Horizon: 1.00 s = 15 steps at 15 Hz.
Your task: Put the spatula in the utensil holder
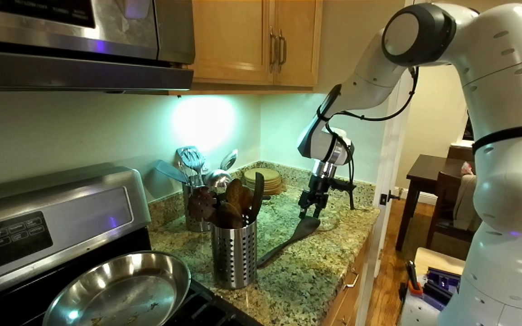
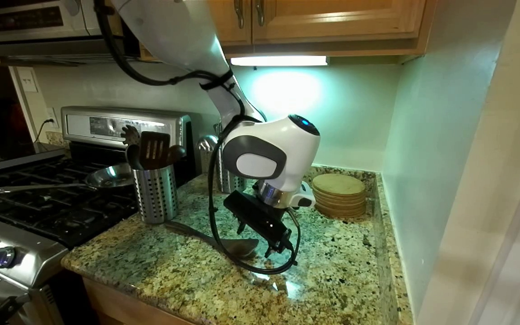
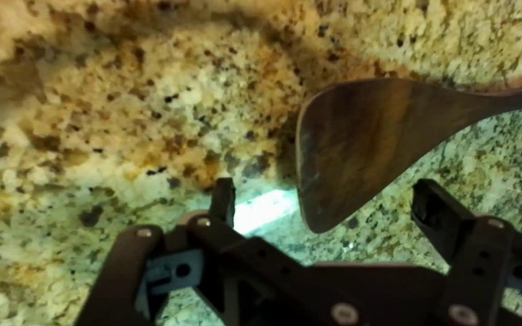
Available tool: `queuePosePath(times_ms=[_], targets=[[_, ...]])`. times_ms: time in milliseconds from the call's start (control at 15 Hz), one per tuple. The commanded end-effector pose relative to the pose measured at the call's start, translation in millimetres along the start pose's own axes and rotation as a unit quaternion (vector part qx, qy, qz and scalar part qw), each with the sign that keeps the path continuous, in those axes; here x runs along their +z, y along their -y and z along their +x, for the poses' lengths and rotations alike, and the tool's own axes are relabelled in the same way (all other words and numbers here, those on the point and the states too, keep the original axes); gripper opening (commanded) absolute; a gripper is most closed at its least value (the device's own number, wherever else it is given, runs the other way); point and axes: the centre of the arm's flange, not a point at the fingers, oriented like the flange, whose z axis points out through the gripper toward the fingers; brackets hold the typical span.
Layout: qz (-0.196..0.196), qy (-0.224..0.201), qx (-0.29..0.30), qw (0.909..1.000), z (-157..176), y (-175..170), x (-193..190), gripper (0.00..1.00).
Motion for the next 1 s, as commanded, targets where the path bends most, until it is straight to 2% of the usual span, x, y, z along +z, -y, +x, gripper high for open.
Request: queuePosePath(times_ms=[0, 200, 267, 333, 400, 533, 733, 800, 933], targets=[[0.012, 0.004, -0.005, 0.9999, 3.1, -6.6, 5.6, 1.00], [0.021, 0.008, -0.006, 0.9997, 3.5, -9.0, 6.3, 0.98], [0.023, 0.008, -0.005, 0.9997, 3.5, -9.0, 4.9, 0.89], [0.025, 0.008, -0.007, 0.9996, 2.8, -8.6, 3.1, 0.86], [0.026, 0.008, -0.009, 0.9996, 2.4, -8.1, 1.1, 0.77], [0.031, 0.013, -0.014, 0.9993, 0.4, -6.9, -2.0, 0.74], [0.037, 0.025, -0.018, 0.9989, -6.3, -6.5, 0.6, 0.96], [0.037, 0.027, -0.018, 0.9988, -8.0, -6.8, 1.7, 1.00], [0.043, 0.033, -0.016, 0.9984, -10.7, -9.4, 3.4, 1.00]])
